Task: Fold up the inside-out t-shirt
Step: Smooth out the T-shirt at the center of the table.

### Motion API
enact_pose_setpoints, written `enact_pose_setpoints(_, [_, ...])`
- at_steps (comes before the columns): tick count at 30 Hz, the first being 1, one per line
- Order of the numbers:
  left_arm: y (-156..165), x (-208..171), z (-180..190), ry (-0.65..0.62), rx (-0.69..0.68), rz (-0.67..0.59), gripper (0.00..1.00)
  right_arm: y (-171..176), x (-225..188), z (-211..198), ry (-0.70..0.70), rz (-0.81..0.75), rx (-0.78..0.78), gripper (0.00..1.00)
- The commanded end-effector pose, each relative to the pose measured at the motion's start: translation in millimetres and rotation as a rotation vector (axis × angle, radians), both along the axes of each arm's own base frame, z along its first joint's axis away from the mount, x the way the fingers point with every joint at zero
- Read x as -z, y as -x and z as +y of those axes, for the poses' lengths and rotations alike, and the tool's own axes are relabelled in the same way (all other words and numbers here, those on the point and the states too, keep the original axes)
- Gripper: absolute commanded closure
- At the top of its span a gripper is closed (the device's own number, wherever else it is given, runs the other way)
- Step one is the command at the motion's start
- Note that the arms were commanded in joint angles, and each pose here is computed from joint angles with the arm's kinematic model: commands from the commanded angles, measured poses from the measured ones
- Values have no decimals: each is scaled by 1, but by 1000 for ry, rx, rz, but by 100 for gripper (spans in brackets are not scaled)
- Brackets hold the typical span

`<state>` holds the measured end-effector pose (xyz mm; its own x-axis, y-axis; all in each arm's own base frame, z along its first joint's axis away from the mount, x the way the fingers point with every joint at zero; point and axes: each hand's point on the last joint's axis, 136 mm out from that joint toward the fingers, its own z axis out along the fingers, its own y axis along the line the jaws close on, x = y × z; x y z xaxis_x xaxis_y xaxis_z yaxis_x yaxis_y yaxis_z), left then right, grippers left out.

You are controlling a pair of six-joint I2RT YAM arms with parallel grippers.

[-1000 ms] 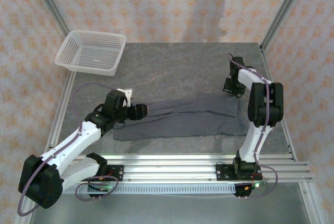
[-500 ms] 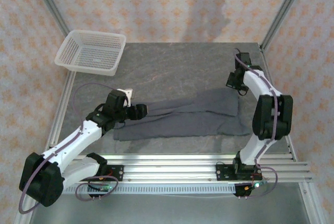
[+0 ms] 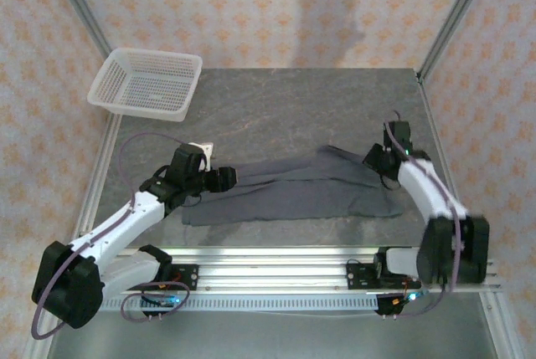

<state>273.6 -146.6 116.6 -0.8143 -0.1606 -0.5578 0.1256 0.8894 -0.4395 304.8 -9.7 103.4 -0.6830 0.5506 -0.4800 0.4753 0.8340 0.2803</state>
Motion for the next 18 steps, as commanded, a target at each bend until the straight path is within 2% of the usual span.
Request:
enact_pose_setpoints(1, [-13, -16, -3, -13, 2, -55, 31, 45, -14, -20, -19, -207, 222, 100])
enact_pose_setpoints(4, [-17, -16, -6, -3, 4, -62, 31, 74, -7, -20, -73, -312, 274, 100])
enact_pose_setpoints(5, [-19, -15, -7, -2, 2, -66, 31, 81, -9, -20, -88, -339, 287, 96])
enact_pose_setpoints(8, [-23, -12, -8, -1, -4, -58, 32, 87, -30, -29, -95, -448, 349, 69])
enact_pose_setpoints(11, [-24, -10, -11, 11, 0, -48, 32, 64, -66, -22, -144, -613, 305, 58])
enact_pose_setpoints(12, [-24, -9, -12, 11, 1, -46, 32, 52, -74, -16, -159, -637, 265, 57])
enact_pose_setpoints(15, [-22, -9, -9, 2, -6, -47, 32, 16, -78, 12, -224, -573, 110, 57])
enact_pose_setpoints(18, [-19, -11, -7, 2, -4, -52, 32, -16, -55, 54, -296, -359, -81, 60])
